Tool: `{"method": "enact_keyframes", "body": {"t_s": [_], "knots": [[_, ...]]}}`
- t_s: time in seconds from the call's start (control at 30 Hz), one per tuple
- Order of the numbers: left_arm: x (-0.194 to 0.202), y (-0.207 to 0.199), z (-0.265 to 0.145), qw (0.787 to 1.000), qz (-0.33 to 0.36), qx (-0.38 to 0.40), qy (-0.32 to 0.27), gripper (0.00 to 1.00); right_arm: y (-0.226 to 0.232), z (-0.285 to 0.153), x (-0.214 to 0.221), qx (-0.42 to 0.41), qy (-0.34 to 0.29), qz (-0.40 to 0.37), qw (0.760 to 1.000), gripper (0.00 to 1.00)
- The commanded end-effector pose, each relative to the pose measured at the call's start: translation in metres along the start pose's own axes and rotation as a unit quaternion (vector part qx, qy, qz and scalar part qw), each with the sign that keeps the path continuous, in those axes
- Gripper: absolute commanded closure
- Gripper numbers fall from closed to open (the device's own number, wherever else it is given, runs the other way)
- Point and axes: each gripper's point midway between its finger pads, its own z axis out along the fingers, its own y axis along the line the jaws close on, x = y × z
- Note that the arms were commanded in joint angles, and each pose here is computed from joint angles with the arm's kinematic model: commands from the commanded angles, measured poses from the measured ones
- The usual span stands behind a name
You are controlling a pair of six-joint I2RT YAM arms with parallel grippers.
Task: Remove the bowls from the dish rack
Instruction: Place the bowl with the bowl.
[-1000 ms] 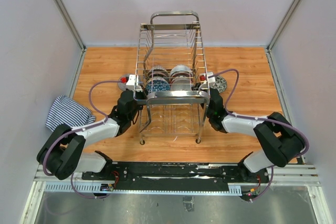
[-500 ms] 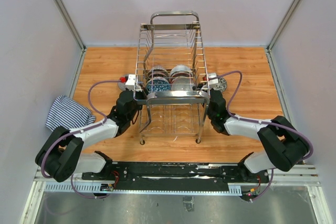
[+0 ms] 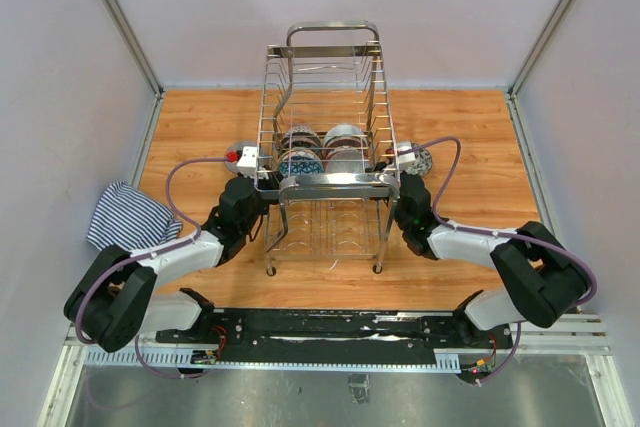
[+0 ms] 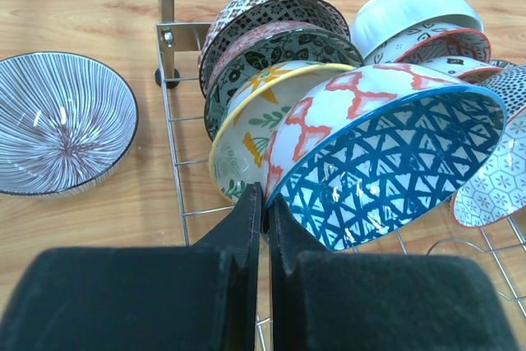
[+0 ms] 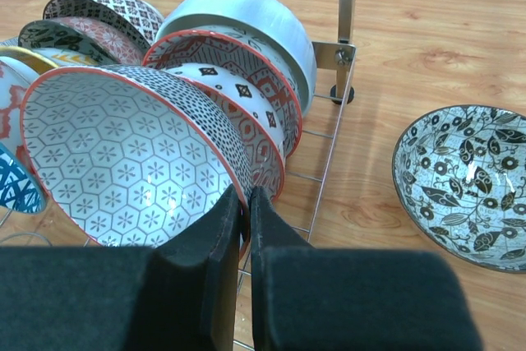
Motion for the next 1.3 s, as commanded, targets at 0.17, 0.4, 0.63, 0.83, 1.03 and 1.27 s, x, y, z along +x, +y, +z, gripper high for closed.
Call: {"method": "enact_keyframes", "body": {"t_s": [0.17,0.4,0.63,0.83,1.03,1.27], "knots": [[-0.028,-0.017,-0.008,0.998,-0.025,0.035,-0.051,0.99,0.025,-0.008,-0.026,-0.054,-0.046,0.033,0.997,0.99],[-0.036,-0.013,-0.012,0.998,-0.026,0.02,-0.054,0.99,0.02,-0.015,-0.039,-0.042,-0.056,0.032,0.997,0.99],[-0.049,-0.006,-0.015,0.998,-0.035,-0.009,-0.055,0.99,0.01,-0.024,-0.056,-0.013,-0.062,0.031,0.997,0.99],[-0.057,-0.006,-0.014,0.998,-0.037,-0.023,-0.042,1.0,0.003,-0.027,-0.064,0.007,-0.057,0.032,0.998,0.99],[-0.062,-0.005,-0.014,0.998,-0.044,-0.03,-0.03,1.0,-0.004,-0.033,-0.072,0.024,-0.056,0.037,0.997,0.99],[-0.073,0.005,-0.014,0.997,-0.067,-0.034,-0.02,1.0,-0.027,-0.04,-0.084,0.058,-0.053,0.042,0.996,0.99]]}}
